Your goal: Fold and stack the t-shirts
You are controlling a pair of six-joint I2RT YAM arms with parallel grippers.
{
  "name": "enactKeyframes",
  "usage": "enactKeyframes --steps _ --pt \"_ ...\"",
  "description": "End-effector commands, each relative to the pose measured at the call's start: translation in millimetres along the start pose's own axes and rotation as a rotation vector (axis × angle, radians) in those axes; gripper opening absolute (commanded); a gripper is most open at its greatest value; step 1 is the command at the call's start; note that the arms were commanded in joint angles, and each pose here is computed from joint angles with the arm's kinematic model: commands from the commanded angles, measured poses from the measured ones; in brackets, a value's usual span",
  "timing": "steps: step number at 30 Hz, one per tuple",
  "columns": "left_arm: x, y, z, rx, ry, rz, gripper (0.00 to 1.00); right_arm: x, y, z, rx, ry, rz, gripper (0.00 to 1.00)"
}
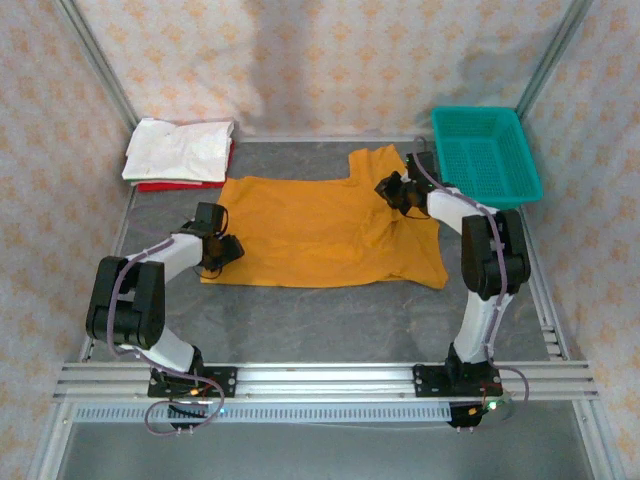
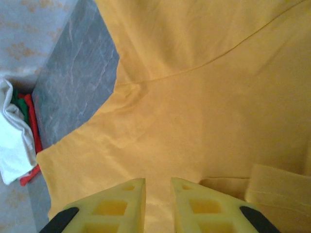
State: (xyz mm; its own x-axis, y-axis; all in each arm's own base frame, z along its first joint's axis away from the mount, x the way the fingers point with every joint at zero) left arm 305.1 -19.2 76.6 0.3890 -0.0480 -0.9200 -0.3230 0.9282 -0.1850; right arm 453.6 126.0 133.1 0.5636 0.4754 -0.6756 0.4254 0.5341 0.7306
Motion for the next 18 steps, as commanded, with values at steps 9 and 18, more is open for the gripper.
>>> enactKeyframes --steps 9,18 --pt "-79 -72 19 0.435 -0.2 -0.024 0.7 -62 -6 13 -0.023 -0.126 0.087 0.28" --pt "-113 -273 24 1.001 -0.307 -0.438 0.87 -82 -67 22 0.107 -0.241 0.052 0.4"
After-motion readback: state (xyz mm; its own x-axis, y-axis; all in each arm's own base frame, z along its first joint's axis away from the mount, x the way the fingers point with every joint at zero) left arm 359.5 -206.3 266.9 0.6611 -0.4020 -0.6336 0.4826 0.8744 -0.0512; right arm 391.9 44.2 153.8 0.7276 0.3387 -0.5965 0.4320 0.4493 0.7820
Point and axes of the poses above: each hand's point on the last joint's axis, 136 mm out from that joint toward the fingers, its own x axis out along the fingers, its own y axis along the line the jaws close on, z = x × y, the point moved 6 cm from there along -x, back along the fingers, and after that the axes turned 11 degrees about x, right-handed, at the moved point
